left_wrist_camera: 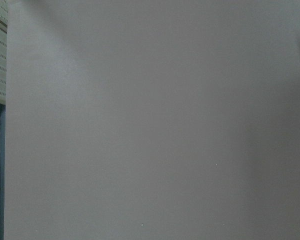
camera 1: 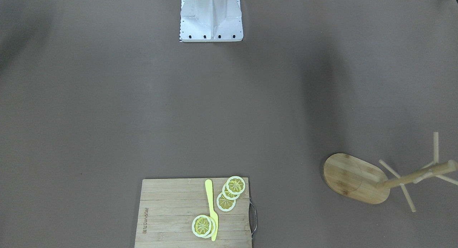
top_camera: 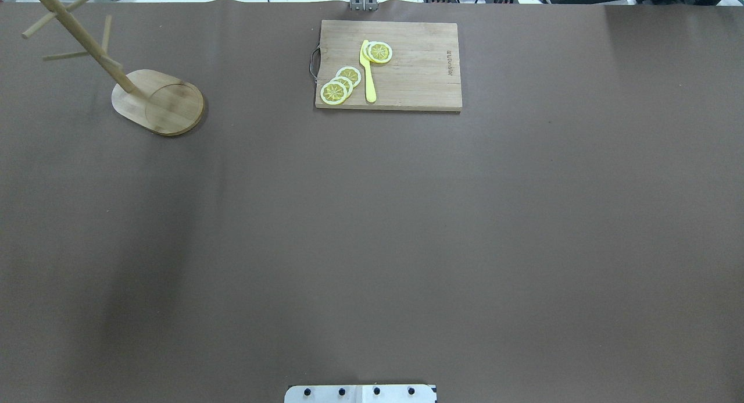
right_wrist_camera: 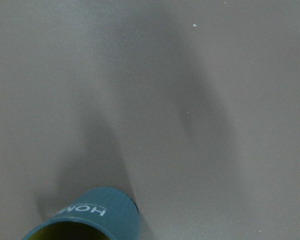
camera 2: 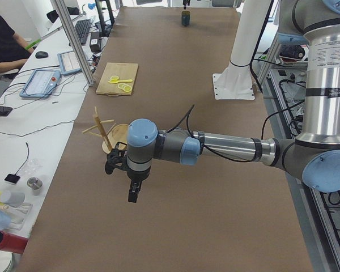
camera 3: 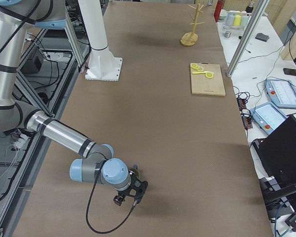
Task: Hang cup on storage rack
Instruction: 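Carry the blue HOME mug with the right gripper toward the table center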
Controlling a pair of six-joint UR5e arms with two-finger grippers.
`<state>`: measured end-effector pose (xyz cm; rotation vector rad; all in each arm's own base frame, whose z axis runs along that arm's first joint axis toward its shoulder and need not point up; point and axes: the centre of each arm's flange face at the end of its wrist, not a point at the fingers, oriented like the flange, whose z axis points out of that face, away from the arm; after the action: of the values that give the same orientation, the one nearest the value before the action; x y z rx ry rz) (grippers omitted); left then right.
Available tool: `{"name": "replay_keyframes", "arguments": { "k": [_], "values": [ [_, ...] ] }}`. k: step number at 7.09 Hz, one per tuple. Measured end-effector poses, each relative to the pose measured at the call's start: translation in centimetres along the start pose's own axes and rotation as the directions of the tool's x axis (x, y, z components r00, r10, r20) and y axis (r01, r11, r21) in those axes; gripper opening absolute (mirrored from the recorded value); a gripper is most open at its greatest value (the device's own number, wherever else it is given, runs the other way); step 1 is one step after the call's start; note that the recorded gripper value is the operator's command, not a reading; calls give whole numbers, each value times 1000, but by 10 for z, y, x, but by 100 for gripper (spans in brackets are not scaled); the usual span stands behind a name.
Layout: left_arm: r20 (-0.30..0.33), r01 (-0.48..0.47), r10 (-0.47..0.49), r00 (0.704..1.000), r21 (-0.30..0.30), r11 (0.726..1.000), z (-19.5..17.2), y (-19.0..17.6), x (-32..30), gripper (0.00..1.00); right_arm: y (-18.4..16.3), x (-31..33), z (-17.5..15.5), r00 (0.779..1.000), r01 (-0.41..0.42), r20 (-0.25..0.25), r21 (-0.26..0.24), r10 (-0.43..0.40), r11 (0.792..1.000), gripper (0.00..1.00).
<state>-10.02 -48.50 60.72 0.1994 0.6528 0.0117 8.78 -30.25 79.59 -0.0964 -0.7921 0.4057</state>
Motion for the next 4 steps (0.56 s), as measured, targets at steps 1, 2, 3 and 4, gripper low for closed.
{"name": "replay_keyframes", "arguments": {
  "k": [1, 2, 3, 4],
  "values": [
    [0, 2, -2, 1000, -3, 1000, 1, 0, -1, 98, 0, -1, 1, 1000, 3, 8, -3, -3, 1000, 100],
    [1, 5, -5, 1000, -8, 1000, 4, 1, -3, 98, 0, -4, 1, 1000, 8, 23, -8, -8, 1000, 100],
    [0, 9, -9, 1000, -14, 1000, 7, 2, -5, 98, 1, -7, 2, 999, 17, 41, -15, -16, 1000, 100],
    [0, 12, -12, 1000, -20, 1000, 10, 3, -7, 98, 1, -10, 3, 998, 27, 52, -21, -26, 999, 100]
  ]
}}
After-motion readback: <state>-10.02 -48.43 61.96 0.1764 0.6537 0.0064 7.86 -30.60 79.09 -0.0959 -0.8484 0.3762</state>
